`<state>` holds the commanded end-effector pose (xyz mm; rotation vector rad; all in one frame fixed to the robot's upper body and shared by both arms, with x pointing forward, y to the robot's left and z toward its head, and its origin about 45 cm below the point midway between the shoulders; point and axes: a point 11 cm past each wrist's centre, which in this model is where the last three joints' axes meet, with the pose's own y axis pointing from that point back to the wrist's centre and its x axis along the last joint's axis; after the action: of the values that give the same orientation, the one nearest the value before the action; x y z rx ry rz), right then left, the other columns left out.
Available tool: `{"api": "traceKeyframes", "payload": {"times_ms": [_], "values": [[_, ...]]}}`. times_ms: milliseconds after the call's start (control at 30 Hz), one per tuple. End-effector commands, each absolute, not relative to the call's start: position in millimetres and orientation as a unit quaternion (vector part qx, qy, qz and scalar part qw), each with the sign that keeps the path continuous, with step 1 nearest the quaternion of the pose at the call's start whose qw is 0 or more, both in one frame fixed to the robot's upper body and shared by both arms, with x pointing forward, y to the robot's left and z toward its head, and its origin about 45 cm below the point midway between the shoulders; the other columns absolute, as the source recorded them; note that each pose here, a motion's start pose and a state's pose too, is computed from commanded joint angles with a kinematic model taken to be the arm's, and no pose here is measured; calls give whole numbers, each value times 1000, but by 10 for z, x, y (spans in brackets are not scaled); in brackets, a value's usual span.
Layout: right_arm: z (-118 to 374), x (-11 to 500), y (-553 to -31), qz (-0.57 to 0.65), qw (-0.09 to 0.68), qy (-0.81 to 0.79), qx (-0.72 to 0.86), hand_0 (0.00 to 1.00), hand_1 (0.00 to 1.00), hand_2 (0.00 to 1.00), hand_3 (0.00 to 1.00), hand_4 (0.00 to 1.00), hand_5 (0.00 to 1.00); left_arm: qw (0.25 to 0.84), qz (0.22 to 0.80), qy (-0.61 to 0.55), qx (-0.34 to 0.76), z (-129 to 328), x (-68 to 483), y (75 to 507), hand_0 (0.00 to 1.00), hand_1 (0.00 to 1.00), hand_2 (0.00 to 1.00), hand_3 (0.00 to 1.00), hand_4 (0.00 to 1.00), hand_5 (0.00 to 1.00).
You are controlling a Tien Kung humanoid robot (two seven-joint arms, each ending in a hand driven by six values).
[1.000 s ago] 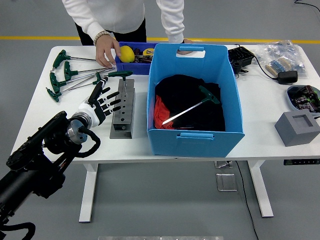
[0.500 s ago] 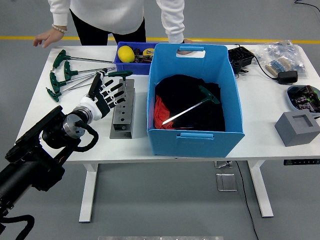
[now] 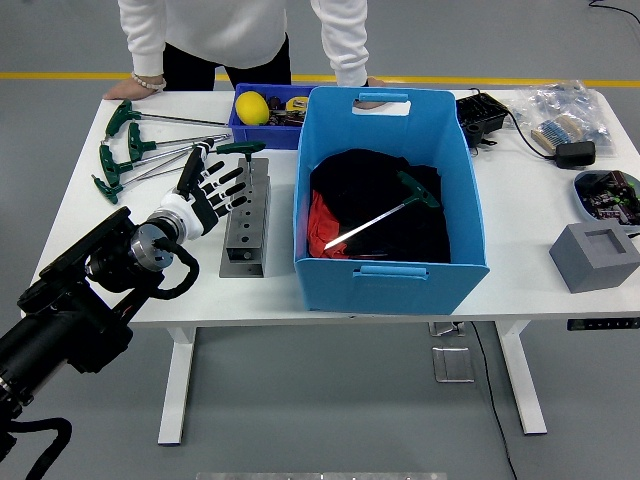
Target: Lift tool from toolbox,place it in box,lift tool from toolbox,place it in box
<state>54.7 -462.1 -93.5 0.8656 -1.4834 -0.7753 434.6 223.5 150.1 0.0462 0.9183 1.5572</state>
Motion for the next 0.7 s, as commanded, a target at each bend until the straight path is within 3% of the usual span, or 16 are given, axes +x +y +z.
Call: {"api": "traceKeyframes", "payload": {"times_ms": [700], "values": [[-932, 624, -4601, -325, 591, -632, 383, 650, 613, 709, 552, 792, 611, 635, 656, 407, 15, 1477, 4457, 2106, 242, 354, 589, 895, 810, 793]]}}
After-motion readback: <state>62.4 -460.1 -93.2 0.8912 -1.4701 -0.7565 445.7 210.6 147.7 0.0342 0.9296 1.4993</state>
